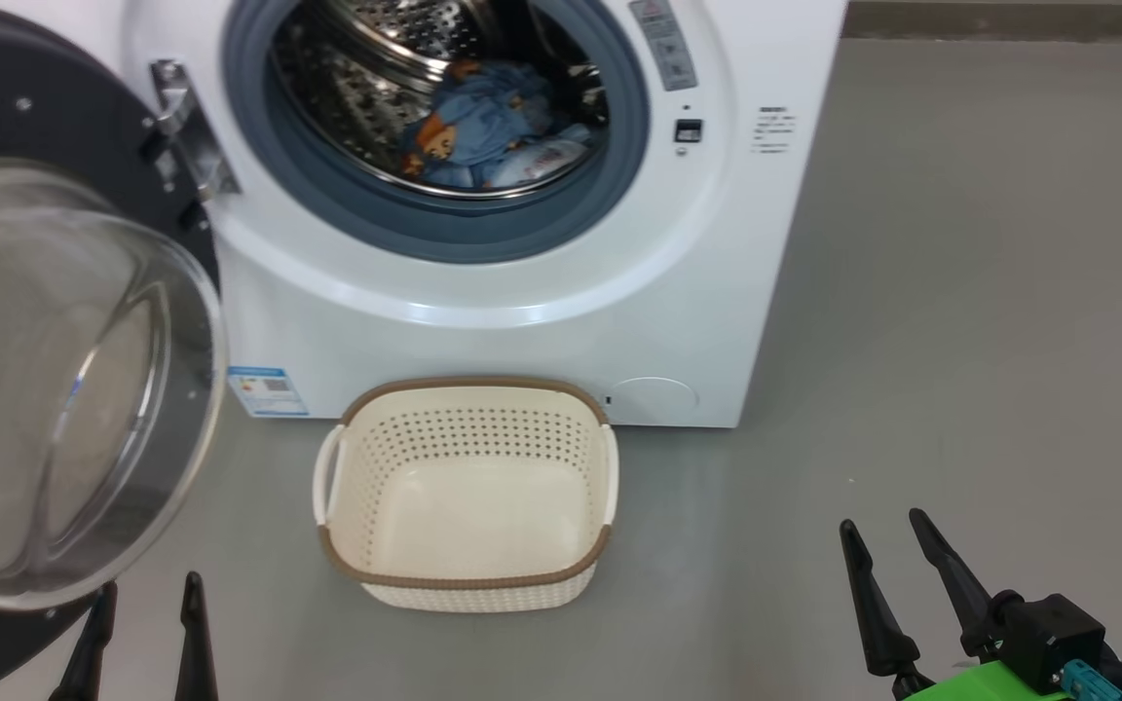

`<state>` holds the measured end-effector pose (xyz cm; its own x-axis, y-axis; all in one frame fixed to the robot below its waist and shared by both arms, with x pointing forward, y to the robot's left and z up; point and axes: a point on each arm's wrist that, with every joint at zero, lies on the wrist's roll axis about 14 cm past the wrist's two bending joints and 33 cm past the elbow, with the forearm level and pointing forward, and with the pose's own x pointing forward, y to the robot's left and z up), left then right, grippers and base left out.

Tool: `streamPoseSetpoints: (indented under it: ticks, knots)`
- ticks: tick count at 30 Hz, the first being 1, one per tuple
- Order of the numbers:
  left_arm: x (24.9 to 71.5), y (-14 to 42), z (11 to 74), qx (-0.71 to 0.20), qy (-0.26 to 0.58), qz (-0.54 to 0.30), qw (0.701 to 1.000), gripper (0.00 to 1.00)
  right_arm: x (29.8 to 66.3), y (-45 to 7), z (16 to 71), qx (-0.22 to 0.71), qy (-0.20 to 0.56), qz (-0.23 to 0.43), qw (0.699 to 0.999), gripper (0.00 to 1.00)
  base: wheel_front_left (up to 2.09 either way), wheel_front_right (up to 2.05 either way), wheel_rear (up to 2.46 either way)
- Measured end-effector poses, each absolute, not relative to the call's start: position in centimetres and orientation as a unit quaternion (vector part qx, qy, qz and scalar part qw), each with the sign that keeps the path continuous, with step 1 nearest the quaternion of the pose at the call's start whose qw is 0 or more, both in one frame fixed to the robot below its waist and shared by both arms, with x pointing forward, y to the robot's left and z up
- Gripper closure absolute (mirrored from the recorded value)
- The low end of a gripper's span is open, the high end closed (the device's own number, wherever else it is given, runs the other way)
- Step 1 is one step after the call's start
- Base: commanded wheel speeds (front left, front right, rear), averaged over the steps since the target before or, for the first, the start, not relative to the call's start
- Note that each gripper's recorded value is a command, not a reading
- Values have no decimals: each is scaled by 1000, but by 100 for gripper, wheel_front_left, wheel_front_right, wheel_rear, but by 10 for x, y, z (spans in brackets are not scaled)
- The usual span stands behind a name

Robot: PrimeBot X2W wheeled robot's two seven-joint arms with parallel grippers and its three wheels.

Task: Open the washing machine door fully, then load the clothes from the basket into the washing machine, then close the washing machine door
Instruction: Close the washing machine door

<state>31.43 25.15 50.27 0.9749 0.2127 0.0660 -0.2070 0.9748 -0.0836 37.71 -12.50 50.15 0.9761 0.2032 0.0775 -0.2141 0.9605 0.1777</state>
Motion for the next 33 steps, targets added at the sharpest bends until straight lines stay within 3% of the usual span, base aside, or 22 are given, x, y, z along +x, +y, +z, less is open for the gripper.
streamPoseSetpoints:
  ticks: [33]
  knots:
    - [203,336,497,-52,-39,320,945,0,391,7,503,89,-16,293,952,0,0,0,0]
